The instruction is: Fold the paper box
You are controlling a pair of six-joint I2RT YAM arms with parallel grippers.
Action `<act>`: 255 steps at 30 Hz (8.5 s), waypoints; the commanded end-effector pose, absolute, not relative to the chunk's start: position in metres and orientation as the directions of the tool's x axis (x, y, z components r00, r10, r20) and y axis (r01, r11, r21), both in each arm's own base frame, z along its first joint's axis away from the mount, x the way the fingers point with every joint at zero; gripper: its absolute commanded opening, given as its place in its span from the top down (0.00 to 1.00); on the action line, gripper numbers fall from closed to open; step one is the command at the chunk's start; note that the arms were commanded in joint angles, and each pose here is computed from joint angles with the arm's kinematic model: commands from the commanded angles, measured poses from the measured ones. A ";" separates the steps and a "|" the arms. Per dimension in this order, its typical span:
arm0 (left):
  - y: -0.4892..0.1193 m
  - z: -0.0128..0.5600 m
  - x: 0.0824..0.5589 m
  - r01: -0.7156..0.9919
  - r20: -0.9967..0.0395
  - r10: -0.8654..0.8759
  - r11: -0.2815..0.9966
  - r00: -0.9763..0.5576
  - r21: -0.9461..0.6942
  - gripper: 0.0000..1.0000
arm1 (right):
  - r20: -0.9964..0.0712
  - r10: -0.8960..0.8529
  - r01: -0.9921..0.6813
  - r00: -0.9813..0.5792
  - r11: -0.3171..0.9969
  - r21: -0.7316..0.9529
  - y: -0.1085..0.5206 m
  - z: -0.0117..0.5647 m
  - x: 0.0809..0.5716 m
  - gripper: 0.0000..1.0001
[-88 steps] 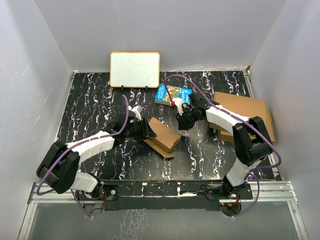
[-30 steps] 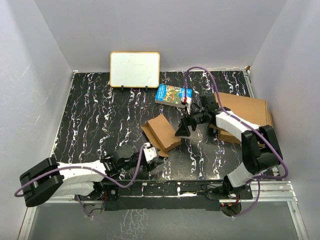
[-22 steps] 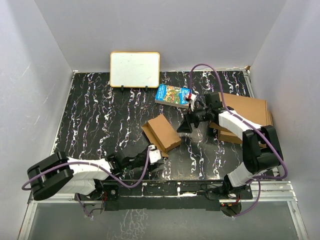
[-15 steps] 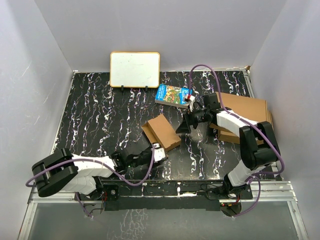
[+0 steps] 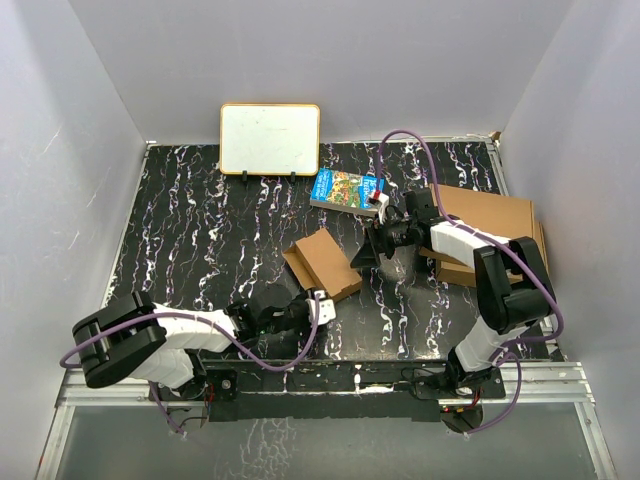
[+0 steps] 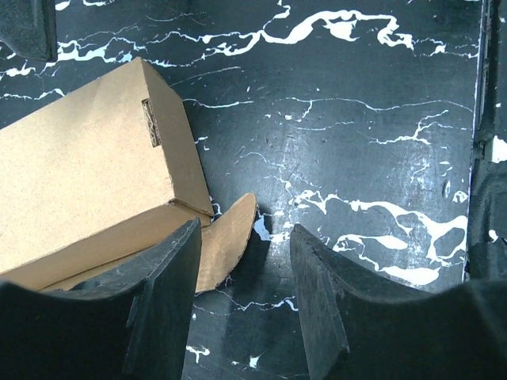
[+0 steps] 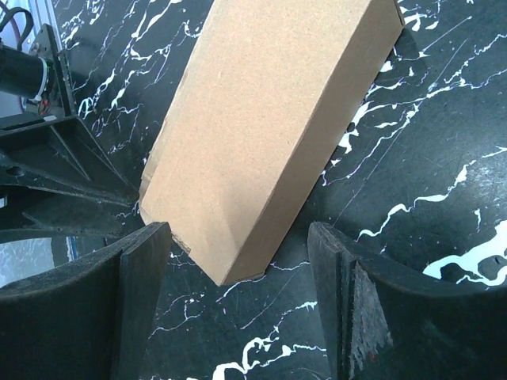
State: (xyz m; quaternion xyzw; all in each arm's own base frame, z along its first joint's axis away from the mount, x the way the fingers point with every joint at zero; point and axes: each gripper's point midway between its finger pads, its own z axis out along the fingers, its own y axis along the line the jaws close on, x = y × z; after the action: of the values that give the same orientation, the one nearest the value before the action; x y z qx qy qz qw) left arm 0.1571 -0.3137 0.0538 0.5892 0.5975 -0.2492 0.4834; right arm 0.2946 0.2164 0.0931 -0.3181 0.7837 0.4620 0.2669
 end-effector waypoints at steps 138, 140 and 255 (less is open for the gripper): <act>-0.300 0.034 0.177 0.896 -0.919 0.382 0.435 -0.093 0.090 1.00 | -0.523 -0.236 -0.555 -0.819 0.557 0.617 0.211 0.021 0.304 0.39; -0.300 0.034 0.177 0.896 -0.919 0.382 0.434 -0.094 0.088 1.00 | -0.523 -0.235 -0.554 -0.819 0.558 0.618 0.211 0.021 0.304 0.39; -0.315 0.097 0.207 0.759 -0.821 0.386 0.645 -0.421 -0.086 0.63 | -0.506 -0.267 -0.560 -0.820 0.558 0.613 0.215 0.013 0.300 0.39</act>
State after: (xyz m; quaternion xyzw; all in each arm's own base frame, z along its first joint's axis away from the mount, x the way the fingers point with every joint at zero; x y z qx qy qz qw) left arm 0.1983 -0.3109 0.0571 0.3852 0.8168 -0.2128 0.3732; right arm 0.2893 0.2271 0.0428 -0.2265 0.8353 0.4717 0.1685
